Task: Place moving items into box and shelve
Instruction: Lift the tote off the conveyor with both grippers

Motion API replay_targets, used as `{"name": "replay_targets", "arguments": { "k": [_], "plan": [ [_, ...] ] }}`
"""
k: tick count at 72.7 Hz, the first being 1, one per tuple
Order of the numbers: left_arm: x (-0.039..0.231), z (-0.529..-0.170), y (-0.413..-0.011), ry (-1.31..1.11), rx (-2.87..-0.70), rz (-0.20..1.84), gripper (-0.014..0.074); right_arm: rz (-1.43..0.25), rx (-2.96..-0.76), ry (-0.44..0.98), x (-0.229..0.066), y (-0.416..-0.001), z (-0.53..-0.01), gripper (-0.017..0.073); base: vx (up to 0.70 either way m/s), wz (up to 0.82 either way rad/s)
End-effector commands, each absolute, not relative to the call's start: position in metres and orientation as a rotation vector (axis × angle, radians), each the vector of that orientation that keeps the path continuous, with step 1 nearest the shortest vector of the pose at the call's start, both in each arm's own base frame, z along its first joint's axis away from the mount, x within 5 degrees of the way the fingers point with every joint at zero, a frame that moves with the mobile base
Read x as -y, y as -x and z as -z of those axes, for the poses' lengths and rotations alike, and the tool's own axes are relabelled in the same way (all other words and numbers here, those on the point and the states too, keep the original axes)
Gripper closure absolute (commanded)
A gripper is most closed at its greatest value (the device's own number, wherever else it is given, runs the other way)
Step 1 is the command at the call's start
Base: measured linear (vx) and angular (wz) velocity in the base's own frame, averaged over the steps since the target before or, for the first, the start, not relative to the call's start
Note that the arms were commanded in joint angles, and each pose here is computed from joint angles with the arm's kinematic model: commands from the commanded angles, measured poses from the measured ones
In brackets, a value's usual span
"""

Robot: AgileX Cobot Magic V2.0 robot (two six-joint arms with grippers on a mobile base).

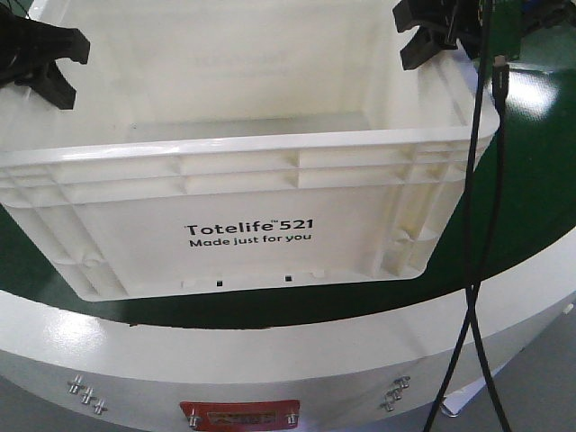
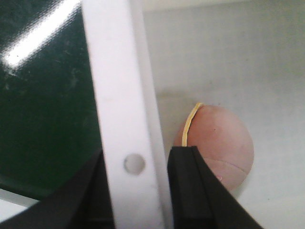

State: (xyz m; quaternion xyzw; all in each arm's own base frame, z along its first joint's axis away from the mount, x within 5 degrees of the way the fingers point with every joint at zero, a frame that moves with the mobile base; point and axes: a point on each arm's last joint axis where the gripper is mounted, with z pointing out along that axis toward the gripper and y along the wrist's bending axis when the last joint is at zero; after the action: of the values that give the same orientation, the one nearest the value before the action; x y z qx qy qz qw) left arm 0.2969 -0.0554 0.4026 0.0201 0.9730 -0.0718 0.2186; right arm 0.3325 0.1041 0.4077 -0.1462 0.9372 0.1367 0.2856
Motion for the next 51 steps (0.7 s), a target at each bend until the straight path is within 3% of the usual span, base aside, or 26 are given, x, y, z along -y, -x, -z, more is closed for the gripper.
{"name": "replay_targets", "arguments": {
  "k": [1, 51],
  "plan": [
    [0.0718, -0.4375, -0.2849, -0.092, -2.486, 0.43, 0.0597, -0.589, -2.289, 0.394, -0.1178, -0.3133, -0.4502, 0.0564, 0.0, 0.0],
    [0.0719, -0.4385, -0.2866, -0.087, -2.464, 0.43, 0.0597, -0.591, -2.302, 0.4, -0.1178, -0.3123, -0.4493, 0.0564, 0.0, 0.0]
  ]
}}
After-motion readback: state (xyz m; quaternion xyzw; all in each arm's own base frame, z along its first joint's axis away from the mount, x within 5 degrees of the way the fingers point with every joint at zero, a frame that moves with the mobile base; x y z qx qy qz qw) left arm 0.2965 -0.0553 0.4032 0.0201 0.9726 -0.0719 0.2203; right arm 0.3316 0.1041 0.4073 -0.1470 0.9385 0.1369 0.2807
